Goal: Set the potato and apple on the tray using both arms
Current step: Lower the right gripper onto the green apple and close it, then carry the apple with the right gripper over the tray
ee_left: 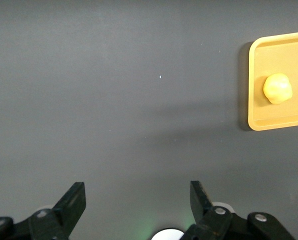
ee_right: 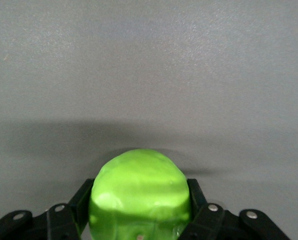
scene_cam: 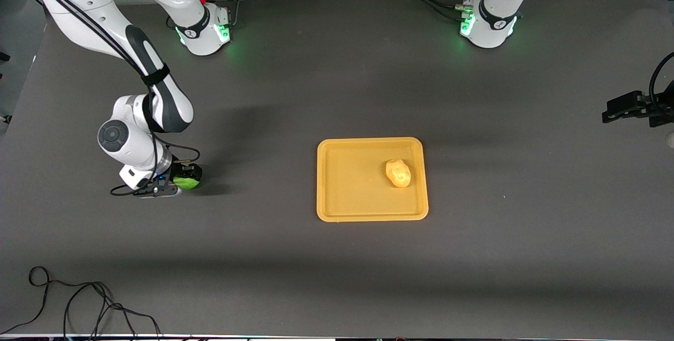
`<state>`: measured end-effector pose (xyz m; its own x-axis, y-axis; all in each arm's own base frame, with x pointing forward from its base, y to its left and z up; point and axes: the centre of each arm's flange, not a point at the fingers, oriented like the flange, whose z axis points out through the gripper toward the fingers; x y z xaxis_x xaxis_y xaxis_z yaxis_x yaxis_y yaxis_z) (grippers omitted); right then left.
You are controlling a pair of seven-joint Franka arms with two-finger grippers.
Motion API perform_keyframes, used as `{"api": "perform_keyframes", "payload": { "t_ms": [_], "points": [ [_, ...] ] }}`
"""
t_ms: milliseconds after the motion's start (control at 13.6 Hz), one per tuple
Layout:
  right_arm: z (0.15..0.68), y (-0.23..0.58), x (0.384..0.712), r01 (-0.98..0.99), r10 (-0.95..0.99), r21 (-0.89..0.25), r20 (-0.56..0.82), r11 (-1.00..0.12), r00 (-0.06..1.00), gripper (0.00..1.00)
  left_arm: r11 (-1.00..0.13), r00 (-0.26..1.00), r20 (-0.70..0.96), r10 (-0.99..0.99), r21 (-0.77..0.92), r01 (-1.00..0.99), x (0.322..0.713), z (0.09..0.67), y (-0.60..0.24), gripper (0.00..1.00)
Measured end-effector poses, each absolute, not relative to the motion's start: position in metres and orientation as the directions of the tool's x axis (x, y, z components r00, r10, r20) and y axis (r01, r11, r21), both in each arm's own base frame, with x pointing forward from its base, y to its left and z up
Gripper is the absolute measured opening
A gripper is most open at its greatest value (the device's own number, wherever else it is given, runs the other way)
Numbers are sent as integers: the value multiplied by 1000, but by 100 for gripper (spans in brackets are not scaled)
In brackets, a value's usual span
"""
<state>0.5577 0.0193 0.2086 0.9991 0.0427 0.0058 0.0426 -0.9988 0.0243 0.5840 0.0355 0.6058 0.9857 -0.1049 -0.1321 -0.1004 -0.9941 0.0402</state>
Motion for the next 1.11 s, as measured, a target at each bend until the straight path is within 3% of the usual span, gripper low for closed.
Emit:
{"api": "perform_keyframes", "payload": {
  "t_ms": [147, 516, 664, 885, 1106],
  "points": [
    [258, 20, 569, 55, 54, 19, -9, -998, 998, 78, -994, 986, -131, -107, 43, -102, 584, 606, 34, 93],
    [481, 26, 577, 74, 74, -2, -21, -997, 997, 78, -996, 988, -128, -92, 23, -89, 583, 609, 36, 93],
    [534, 61, 585, 80, 80, -4, 11, -997, 997, 78, -996, 988, -127, -90, 19, -88, 583, 610, 35, 93],
    [539, 189, 598, 32, 31, -11, 40, -999, 999, 78, -996, 988, -126, -94, 16, -93, 584, 610, 32, 93],
    [508, 360, 578, -46, -47, -20, 44, -999, 998, 78, -996, 989, -120, -86, 14, -84, 584, 613, 35, 93]
  ]
}}
